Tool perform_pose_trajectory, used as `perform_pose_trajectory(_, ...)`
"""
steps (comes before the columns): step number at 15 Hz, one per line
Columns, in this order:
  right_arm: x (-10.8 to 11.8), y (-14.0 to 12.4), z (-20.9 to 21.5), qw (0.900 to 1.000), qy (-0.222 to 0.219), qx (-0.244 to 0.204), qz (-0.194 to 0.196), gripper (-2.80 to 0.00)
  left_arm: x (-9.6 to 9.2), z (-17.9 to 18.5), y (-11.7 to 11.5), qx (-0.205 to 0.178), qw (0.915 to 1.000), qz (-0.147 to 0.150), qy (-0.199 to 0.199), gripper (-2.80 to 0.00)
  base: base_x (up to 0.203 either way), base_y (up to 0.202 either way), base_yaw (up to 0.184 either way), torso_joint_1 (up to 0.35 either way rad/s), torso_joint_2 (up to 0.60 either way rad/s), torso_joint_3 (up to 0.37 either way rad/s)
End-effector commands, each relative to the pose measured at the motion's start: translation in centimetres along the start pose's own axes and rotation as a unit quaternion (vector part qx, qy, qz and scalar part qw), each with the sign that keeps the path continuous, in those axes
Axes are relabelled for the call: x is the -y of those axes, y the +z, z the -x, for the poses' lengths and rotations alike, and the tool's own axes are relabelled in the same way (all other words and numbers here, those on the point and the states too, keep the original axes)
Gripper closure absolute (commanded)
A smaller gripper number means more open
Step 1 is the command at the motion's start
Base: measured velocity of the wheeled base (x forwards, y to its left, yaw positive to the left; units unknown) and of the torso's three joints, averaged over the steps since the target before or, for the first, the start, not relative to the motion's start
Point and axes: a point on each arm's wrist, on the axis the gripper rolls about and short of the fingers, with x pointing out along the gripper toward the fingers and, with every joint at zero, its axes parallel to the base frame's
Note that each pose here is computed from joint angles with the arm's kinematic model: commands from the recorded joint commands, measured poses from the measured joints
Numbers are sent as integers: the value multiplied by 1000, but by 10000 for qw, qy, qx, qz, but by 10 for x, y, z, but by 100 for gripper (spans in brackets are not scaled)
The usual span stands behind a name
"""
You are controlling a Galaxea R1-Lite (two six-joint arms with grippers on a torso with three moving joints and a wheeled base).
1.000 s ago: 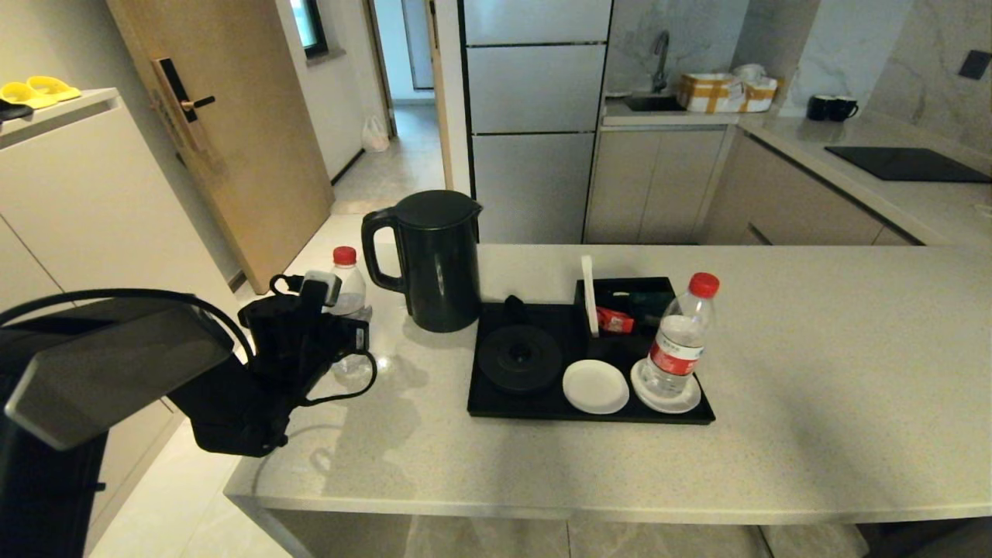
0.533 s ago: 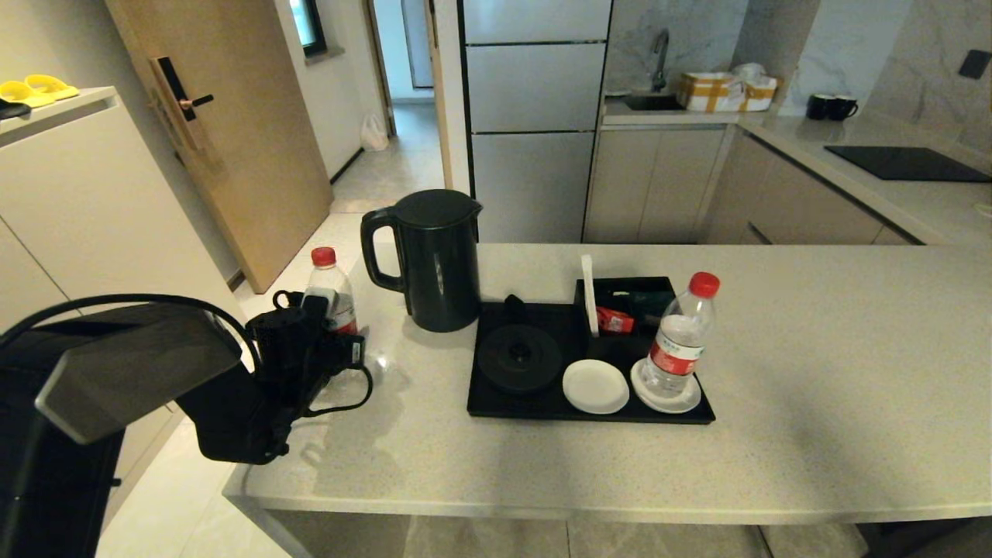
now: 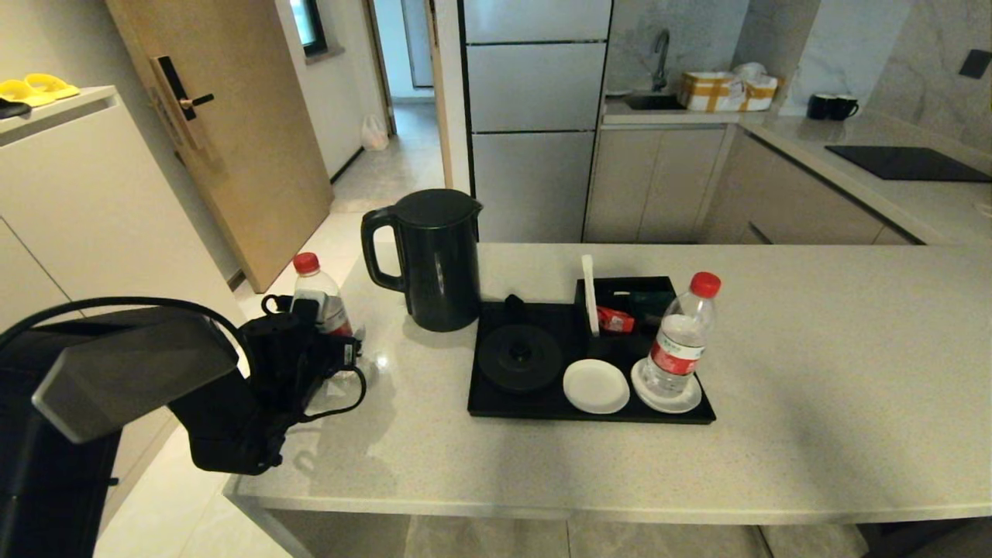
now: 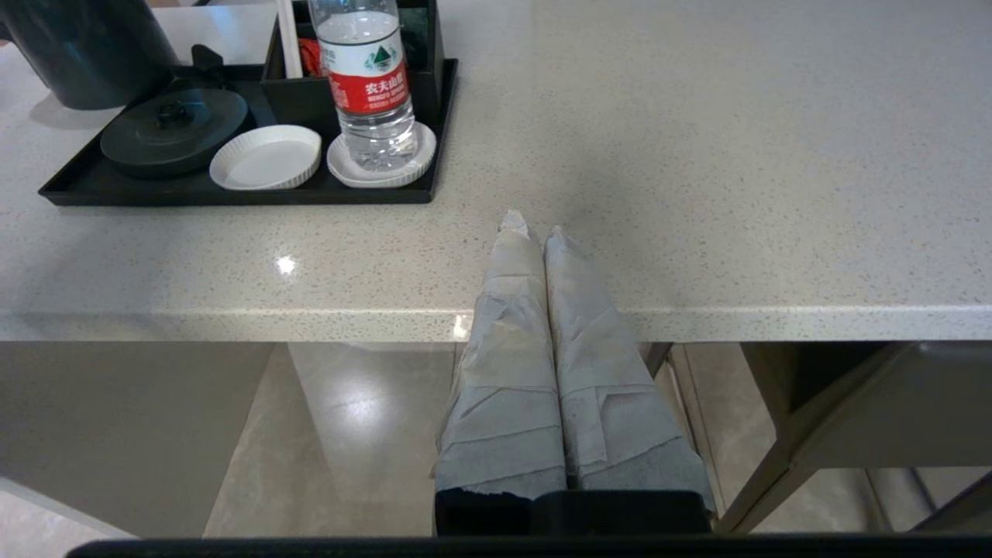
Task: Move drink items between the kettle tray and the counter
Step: Place it on the left
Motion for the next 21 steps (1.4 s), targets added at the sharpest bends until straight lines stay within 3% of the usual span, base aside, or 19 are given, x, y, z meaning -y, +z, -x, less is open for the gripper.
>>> perform_pose_trajectory(1,0,0,0,10000,-1,7,2,0,0,3,0,34,10000,0,15,-280,0,0,0,0,0,0)
perform_pose_trajectory(14,0,0,0,10000,6,7,4,0,-3,34,1,172,9998,17,104,-280,0,0,0,0,0,0)
perform_pose_trajectory(21,0,0,0,10000,11,7,-1,0,2,71,25,234,9997,25,83,-280,0,0,0,0,0,0)
